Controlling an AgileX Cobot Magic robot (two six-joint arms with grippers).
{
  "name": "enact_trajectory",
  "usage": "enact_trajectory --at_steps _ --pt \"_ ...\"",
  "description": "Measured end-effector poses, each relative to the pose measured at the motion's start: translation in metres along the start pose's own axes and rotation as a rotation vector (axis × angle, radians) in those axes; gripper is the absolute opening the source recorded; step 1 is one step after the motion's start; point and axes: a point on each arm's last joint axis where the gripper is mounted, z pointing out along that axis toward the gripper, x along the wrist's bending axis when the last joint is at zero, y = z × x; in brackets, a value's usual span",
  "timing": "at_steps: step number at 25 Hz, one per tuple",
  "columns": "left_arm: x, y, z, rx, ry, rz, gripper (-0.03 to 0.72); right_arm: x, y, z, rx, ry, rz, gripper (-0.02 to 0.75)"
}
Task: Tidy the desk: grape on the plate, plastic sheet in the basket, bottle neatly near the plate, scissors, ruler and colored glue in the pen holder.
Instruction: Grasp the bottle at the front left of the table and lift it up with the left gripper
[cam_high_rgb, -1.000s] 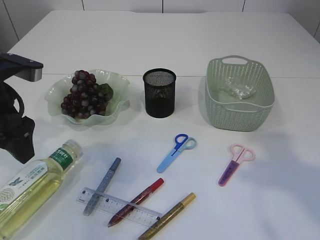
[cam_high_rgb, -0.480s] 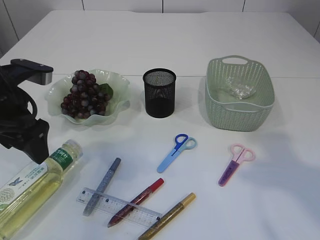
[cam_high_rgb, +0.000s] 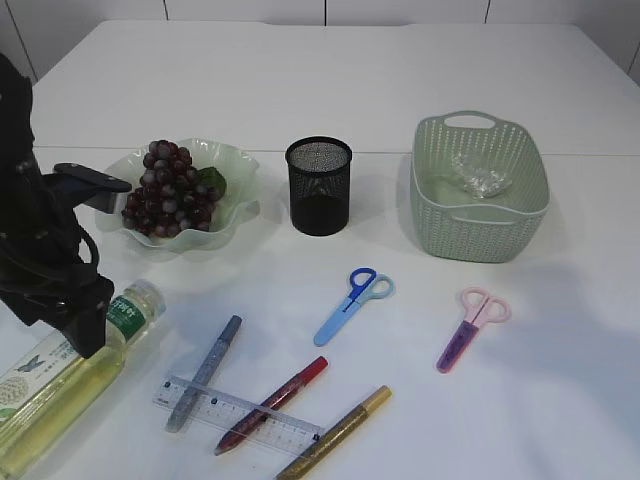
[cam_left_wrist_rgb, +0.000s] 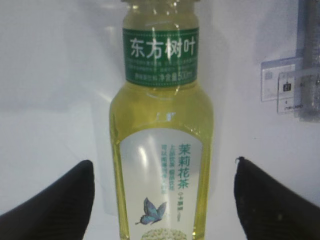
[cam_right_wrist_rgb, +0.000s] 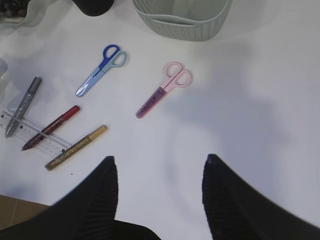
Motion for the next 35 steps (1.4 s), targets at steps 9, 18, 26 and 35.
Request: enact_trajectory --at_steps 9,18,26,35 --pt "0.001 0.004 0.005 -0.020 0.003 0.000 0.636 0.000 0.000 0.000 0.002 0.000 0.002 0.430" --pt "0.001 0.008 0.026 0.036 -0.006 0.000 0.627 0.000 0.000 0.000 0.002 0.000 0.002 0.430" --pt "0.001 0.012 0.038 0.049 -0.014 -0.004 0.619 0.000 0.000 0.000 0.002 0.000 0.002 0.430" --pt "0.002 0.014 0.061 0.106 -0.024 -0.004 0.610 0.000 0.000 0.000 0.002 0.000 0.002 0.430"
